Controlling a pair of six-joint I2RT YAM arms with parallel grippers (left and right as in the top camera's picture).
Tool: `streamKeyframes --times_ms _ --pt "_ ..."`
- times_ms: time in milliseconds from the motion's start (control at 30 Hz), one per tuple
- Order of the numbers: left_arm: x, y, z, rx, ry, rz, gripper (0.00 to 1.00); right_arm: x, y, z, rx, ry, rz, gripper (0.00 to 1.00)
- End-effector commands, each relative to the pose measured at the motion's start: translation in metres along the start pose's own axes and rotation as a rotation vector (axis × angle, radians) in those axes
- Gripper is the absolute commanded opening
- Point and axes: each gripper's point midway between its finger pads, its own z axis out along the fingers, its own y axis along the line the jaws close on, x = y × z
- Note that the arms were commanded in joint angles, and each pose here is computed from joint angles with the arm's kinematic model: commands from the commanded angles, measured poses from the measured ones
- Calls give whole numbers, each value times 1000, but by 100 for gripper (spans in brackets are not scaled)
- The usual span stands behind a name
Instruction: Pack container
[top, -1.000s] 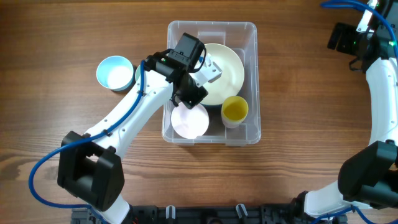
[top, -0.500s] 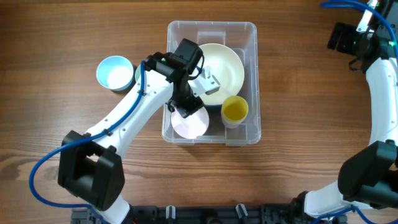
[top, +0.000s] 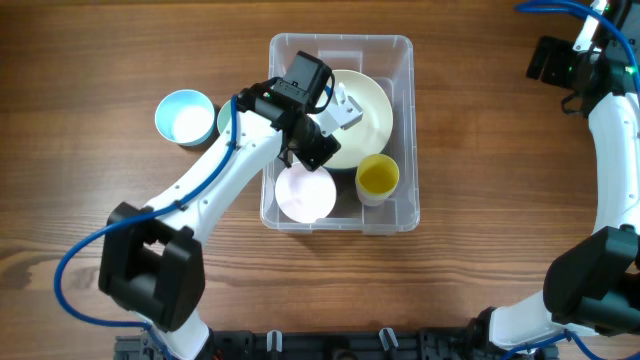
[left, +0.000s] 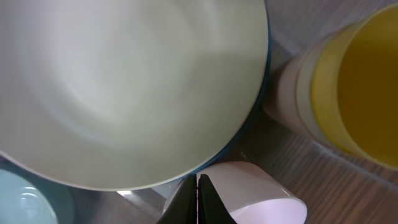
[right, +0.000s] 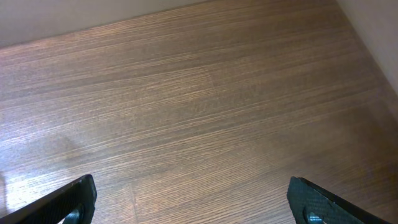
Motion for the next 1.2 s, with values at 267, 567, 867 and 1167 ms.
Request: streamKeyframes --times_ms 267,567,867,1167 --pt "23 -16 11 92 97 -43 4 4 4 2 -7 9 -8 100" --pt "51 -27 14 147 222 -60 4 4 4 2 -7 9 -8 100" --pt "46 -21 15 121 202 -15 4 4 4 2 -7 9 -8 100" --pt "10 2 -12 -6 103 -66 4 4 4 2 -6 9 -8 100"
